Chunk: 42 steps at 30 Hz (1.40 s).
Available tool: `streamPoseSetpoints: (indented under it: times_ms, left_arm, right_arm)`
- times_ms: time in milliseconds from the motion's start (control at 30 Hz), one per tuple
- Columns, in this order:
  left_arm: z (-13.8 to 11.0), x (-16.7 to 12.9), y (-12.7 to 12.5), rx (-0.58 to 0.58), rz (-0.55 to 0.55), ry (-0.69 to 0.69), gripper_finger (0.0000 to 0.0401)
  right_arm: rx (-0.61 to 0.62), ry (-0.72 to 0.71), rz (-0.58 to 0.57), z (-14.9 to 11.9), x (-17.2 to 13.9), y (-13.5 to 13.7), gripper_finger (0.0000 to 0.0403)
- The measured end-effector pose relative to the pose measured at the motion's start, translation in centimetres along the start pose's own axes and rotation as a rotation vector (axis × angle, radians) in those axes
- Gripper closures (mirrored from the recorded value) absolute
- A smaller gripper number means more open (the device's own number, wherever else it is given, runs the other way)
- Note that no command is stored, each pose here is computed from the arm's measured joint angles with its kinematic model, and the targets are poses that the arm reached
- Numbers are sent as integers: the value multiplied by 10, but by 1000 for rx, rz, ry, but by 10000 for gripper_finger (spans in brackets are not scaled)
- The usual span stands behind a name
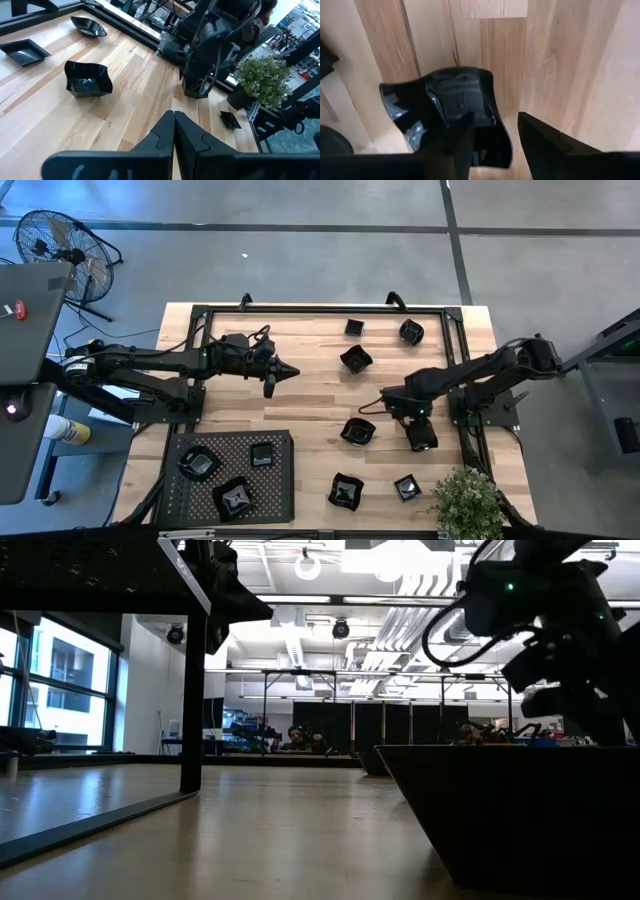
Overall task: Pick & Place Mini shaped plates
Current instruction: Stack the distorted square plate on top of the distorted square plate on the shelf
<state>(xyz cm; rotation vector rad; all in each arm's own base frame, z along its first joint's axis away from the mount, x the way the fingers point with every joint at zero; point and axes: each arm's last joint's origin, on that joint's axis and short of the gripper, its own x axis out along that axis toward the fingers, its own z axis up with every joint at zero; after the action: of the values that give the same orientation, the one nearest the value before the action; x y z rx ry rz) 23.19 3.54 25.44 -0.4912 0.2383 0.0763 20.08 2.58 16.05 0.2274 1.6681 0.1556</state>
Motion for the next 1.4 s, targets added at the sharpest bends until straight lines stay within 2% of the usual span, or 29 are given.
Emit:
streamPoseSetpoints:
  times_ms: [133, 367, 533, 700, 833, 933, 1033, 1133, 1267, 1400]
  left_arm:
    - [-2, 0, 1, -2, 8, 16, 400]
    - [-1, 0, 1, -2, 7, 15, 400]
    - [-1, 0, 1, -3, 7, 13, 400]
    - [-1, 0, 0, -3, 7, 7, 400]
    - [-1, 0, 1, -3, 12, 5, 400]
    - [-1, 0, 1, -3, 26, -1, 400]
    - [-1, 0, 1, -3, 28, -2, 400]
    - [-1, 0, 1, -3, 30, 0, 400]
    - [-1, 0, 1, -4, 31, 3, 400]
    - [-1, 0, 1, -4, 31, 3, 400]
  right_arm:
    - [20, -22, 13, 0, 5, -1, 291]
    - [46, -34, 27, 2, 4, 0, 391]
    - [70, -63, 48, 7, -8, 3, 389]
    - [144, -118, 74, 8, -32, 4, 400]
    - [215, -176, 100, 6, -55, 4, 399]
    - [208, -197, 89, 3, -61, 5, 397]
    - [140, -174, 80, 1, -48, 9, 375]
    - [75, -172, 60, -2, -31, 13, 333]
    - [68, -185, 18, -6, -12, 14, 279]
    - [89, -196, 4, -9, 1, 13, 260]
